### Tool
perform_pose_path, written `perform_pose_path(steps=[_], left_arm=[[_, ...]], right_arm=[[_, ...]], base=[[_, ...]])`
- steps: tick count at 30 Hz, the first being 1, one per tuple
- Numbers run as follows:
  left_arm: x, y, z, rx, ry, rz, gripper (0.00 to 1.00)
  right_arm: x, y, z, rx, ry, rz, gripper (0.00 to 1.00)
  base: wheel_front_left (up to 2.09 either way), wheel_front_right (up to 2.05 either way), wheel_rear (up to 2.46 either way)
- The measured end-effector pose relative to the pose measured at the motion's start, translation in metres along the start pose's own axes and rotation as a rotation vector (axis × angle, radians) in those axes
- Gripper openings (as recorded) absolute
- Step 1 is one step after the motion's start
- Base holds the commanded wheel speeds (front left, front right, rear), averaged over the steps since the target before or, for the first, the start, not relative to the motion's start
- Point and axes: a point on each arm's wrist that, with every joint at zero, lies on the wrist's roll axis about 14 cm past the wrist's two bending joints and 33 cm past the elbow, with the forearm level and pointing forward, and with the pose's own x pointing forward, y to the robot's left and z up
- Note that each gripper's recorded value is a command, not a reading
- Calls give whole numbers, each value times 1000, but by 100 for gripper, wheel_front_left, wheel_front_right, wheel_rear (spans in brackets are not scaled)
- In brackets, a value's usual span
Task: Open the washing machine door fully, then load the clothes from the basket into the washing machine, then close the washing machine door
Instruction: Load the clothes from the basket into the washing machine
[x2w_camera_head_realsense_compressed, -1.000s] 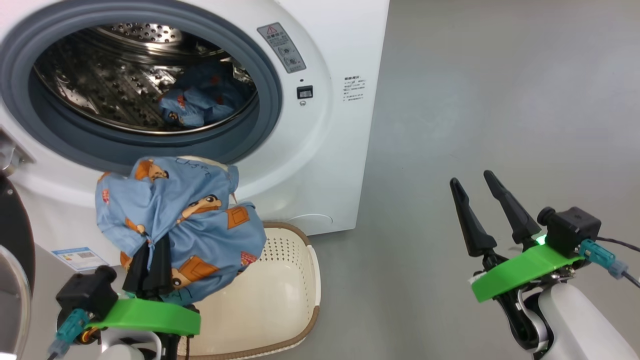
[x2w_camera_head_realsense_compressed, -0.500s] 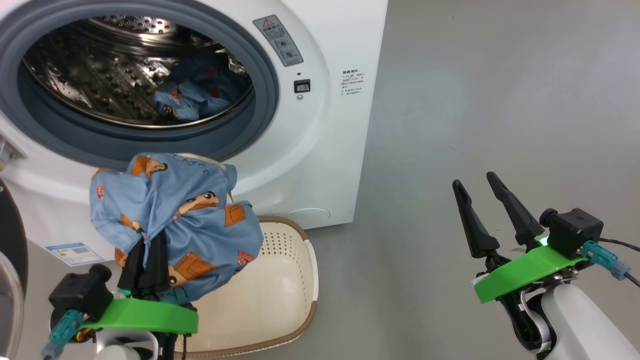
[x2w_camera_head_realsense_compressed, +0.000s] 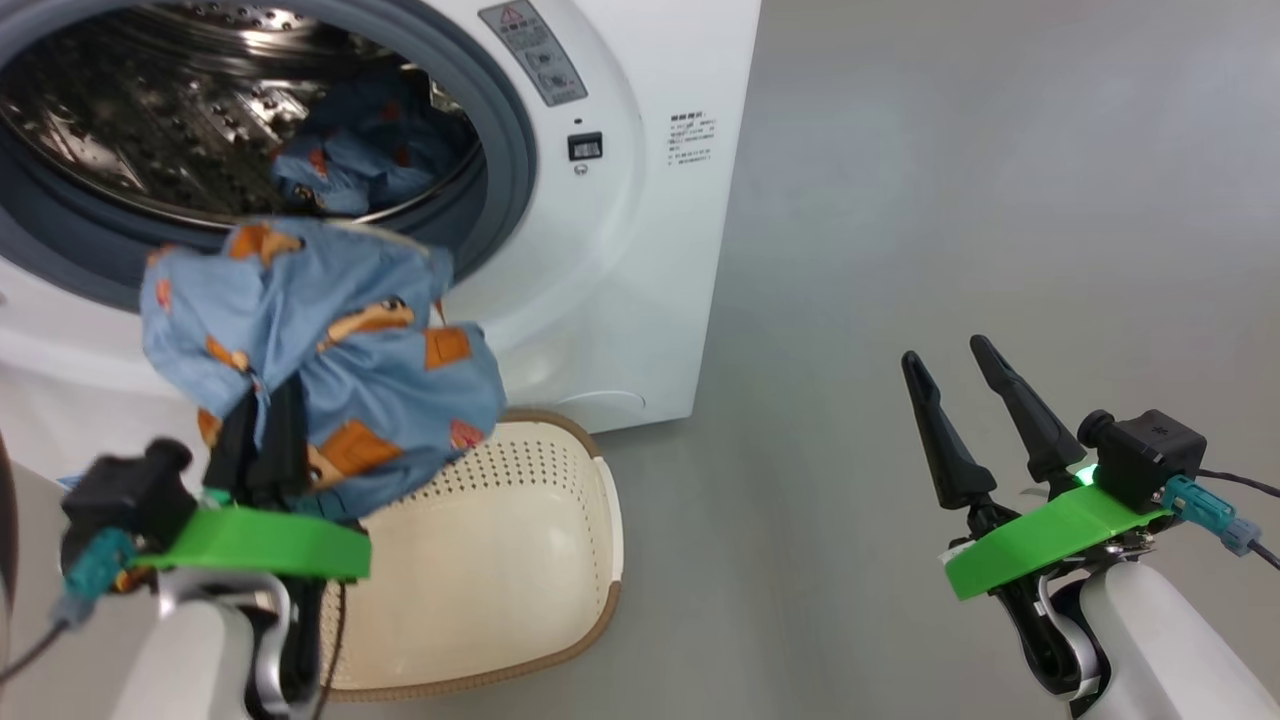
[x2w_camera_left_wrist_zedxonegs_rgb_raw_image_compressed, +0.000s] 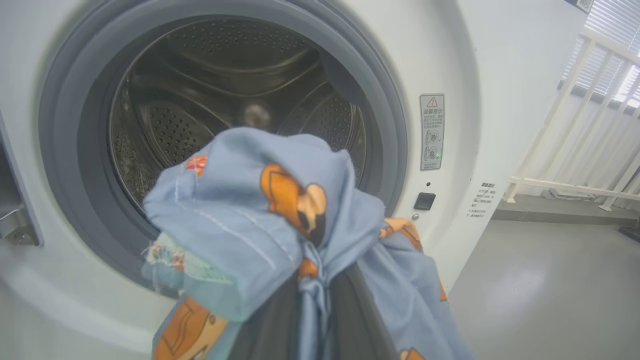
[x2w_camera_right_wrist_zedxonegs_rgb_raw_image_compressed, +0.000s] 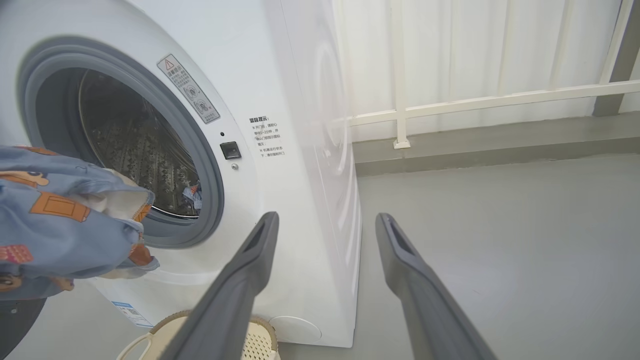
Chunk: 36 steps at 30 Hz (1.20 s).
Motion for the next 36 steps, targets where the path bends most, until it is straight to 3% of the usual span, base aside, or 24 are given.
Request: perform_pose_path(steps=[15,30,36], left_arm=[[113,36,-11,33,11,25,0],[228,71,-71,67,82,69,0],[260,61,-76,78,31,34,0]], right_arm=[[23,-25,-21,11,32,-57,100],[34,-72,-73,12,129,-183,100],[23,-88,-86,7,165,-244,100]], base=[[0,0,0],[0,0,0],[0,0,0]])
